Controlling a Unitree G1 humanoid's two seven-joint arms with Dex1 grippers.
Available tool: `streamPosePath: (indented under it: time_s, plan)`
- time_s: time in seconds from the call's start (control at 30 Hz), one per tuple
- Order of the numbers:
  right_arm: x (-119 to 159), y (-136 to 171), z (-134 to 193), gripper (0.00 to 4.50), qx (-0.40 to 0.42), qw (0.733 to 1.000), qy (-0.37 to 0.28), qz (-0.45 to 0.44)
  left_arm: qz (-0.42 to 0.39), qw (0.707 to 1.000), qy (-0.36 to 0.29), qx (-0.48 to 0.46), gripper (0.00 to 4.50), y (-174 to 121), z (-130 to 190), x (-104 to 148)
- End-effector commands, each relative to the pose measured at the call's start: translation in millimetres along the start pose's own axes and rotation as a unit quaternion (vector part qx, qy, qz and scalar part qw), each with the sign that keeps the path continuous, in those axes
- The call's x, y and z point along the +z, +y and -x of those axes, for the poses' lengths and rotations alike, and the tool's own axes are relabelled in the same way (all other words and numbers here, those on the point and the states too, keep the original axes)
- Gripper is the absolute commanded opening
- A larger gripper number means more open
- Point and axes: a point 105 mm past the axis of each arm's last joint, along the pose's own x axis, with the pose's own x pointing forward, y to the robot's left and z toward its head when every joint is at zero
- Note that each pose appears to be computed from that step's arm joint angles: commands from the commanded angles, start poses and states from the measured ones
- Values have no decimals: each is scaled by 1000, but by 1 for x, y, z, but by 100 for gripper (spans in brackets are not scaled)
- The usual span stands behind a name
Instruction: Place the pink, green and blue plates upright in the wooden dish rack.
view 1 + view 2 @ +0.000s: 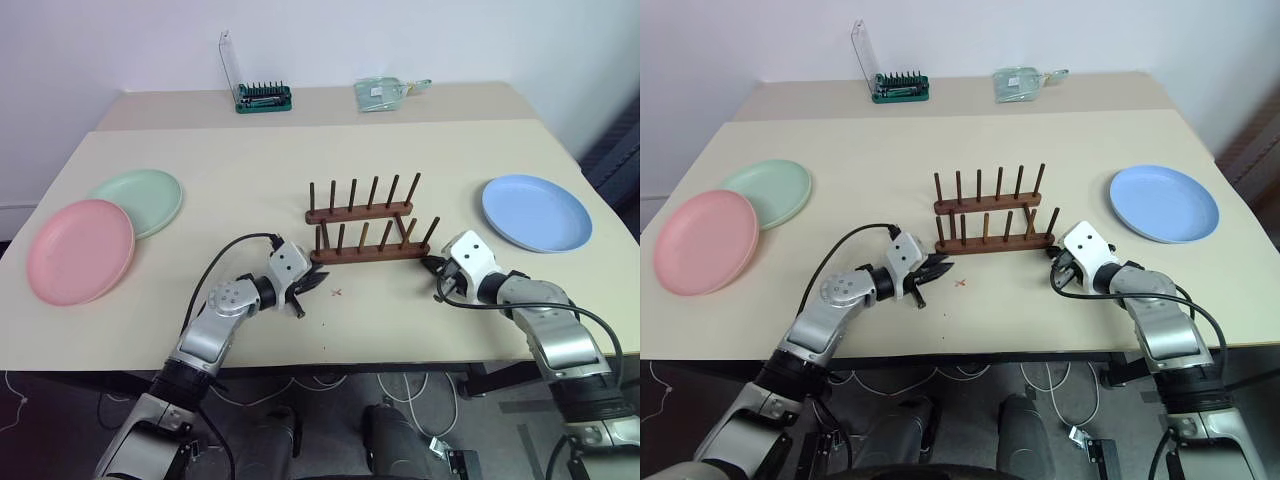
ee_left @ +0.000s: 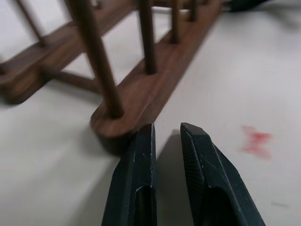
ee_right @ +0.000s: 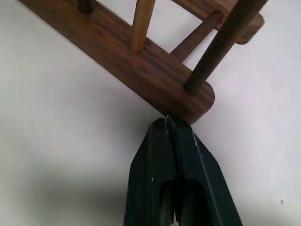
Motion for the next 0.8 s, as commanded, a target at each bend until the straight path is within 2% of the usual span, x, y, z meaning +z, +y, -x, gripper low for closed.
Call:
streamPosePath:
  time_s: [0.03,0.5,0.67,0.8]
  plan:
    - [12,-7,-4,0,-16,1000,-21,13,-6,999,22,38,83,17,5,-12]
    - [12,-9,2,0,-22,999,-27,18,-4,997,31,77,83,33,13,-19]
    - [15,-6,3,0,-18,999,-31,20,0,997,29,67,83,31,15,-19]
    - [23,-5,14,0,-3,998,-50,24,25,999,44,4,83,14,49,-29]
